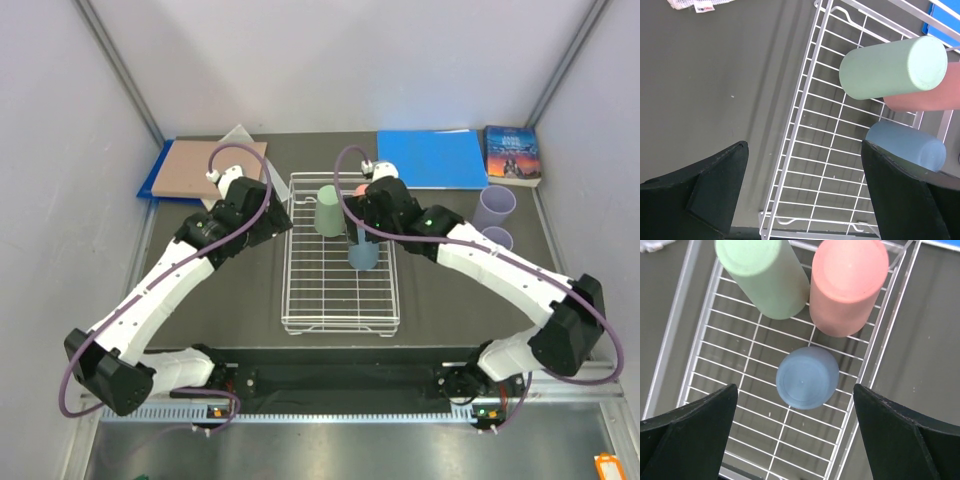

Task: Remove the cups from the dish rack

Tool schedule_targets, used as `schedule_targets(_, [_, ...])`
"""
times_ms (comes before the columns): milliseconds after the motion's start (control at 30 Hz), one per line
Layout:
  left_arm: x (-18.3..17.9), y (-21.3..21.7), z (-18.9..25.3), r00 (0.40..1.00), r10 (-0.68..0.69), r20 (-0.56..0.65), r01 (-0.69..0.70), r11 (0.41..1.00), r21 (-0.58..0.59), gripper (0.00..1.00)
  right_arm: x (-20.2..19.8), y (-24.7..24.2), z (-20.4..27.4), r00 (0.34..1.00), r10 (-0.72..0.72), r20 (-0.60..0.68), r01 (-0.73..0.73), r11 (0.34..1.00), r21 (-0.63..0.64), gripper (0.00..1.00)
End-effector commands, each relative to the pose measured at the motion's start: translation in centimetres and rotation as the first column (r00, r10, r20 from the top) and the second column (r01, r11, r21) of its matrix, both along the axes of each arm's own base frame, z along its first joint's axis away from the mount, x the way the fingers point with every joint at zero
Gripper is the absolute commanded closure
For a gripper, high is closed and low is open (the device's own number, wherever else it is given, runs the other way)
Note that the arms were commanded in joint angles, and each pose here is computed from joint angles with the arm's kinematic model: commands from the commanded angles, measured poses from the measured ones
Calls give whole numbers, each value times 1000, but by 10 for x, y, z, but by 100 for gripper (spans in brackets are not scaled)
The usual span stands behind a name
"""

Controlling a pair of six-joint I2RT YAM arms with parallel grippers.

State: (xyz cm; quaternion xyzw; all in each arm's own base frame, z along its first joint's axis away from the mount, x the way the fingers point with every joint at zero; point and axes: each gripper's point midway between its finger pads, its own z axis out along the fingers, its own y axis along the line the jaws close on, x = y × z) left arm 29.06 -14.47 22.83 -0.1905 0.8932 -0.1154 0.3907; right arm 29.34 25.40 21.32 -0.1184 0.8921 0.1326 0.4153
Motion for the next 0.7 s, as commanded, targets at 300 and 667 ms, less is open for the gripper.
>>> schedule_targets(300, [-4,2,-5,1000,-11,-10,11,1000,18,1,2,12,-50,997,-6,-80,1,998,-68,7])
schedule_targets(667, [-5,1,-10,1000,-6,-19,6,1000,10,1,-4,2,-59,994,-32,-104,21,995,-102,78])
